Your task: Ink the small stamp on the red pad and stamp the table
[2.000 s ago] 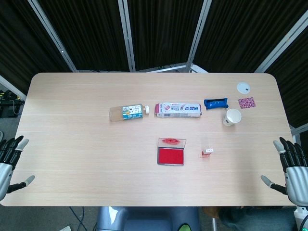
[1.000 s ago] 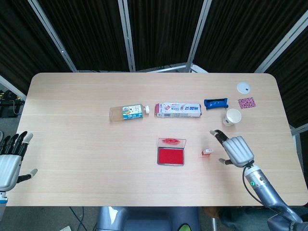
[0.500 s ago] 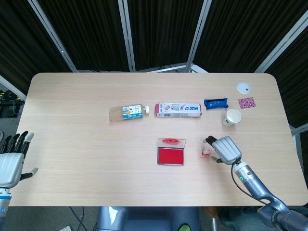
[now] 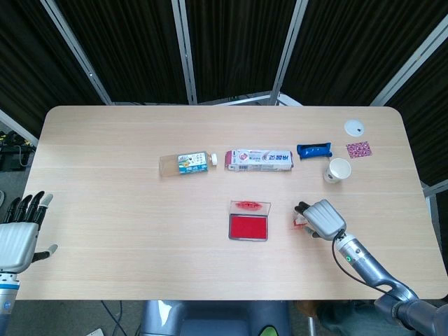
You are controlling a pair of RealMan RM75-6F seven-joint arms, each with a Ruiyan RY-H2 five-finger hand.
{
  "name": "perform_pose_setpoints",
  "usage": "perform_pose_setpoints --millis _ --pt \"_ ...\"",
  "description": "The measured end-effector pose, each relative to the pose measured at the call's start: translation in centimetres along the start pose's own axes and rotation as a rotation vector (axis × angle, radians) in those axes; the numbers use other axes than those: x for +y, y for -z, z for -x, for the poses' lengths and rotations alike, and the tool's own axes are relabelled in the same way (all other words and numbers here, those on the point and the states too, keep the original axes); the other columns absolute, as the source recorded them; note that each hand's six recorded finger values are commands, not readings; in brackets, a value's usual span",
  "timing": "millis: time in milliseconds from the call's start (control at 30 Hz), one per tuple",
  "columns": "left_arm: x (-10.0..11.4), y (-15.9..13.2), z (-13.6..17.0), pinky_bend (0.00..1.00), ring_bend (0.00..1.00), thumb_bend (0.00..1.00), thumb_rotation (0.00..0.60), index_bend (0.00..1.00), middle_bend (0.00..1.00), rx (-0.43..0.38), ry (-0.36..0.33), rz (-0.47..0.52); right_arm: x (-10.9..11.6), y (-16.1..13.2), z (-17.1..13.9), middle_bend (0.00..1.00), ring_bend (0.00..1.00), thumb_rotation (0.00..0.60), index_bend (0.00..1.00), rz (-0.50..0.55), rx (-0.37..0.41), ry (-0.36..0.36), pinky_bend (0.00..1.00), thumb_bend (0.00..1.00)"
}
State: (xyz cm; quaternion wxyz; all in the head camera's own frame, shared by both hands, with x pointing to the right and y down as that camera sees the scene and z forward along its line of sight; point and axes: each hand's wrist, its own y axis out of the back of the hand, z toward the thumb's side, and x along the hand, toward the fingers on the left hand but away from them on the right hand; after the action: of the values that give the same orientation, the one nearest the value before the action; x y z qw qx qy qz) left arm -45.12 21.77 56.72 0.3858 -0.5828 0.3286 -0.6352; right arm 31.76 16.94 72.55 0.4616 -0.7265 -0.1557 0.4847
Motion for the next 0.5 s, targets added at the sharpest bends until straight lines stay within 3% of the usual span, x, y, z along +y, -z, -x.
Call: perform_pose_setpoints --millis 500 --pt "0.15 0.03 0.12 0.00 0.00 0.00 0.600 0.00 0.00 -0.001 -0.003 0.000 -0.59 0.24 0.44 0.48 0.83 0.600 0.47 -0.003 -0.009 0.000 1.00 0.36"
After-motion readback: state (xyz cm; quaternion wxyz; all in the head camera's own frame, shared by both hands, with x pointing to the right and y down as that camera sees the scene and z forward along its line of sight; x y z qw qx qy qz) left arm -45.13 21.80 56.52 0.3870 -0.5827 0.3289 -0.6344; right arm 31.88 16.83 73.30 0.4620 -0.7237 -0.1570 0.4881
